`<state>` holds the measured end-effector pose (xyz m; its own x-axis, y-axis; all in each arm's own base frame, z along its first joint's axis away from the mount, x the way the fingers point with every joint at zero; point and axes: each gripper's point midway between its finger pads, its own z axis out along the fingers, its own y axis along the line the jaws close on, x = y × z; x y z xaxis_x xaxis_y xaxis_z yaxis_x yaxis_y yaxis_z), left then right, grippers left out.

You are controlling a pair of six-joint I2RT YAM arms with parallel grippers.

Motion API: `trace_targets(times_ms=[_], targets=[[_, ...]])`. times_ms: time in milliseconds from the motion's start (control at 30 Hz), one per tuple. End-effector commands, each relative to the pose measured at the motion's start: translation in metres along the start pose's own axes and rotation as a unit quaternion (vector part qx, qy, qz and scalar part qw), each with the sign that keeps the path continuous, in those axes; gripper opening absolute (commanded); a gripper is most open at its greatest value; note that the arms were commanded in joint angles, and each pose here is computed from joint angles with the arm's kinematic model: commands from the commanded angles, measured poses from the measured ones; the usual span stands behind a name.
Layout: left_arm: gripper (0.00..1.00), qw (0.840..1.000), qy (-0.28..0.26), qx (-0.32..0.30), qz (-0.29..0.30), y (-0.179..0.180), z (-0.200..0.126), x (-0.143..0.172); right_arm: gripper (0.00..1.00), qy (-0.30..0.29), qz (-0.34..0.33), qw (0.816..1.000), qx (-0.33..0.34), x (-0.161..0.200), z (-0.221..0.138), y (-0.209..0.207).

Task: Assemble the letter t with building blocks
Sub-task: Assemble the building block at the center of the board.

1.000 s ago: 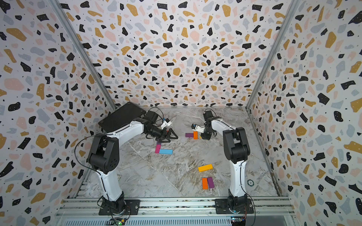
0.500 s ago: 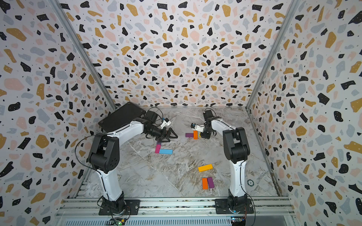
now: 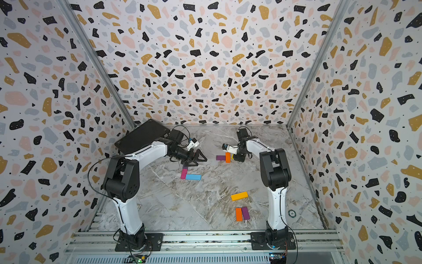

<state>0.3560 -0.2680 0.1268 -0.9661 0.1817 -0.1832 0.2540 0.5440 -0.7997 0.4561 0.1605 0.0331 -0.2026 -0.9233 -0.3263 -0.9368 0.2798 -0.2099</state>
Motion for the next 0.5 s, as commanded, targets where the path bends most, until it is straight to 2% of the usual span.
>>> trace_targets(times_ms=[0,467], targets=[[1.0,1.0,-0.004,0.008,0.004,0.0018,0.0003,-0.0043,0.33,-0.004,-0.001,1.0,-0.016,-0.0021,0.0031,0.0057],[1.0,1.0,-0.004,0.007,0.002,0.0028,0.0006,-0.0042,0.34,0.0,0.002,1.0,-0.028,-0.002,0.0052,0.0131]])
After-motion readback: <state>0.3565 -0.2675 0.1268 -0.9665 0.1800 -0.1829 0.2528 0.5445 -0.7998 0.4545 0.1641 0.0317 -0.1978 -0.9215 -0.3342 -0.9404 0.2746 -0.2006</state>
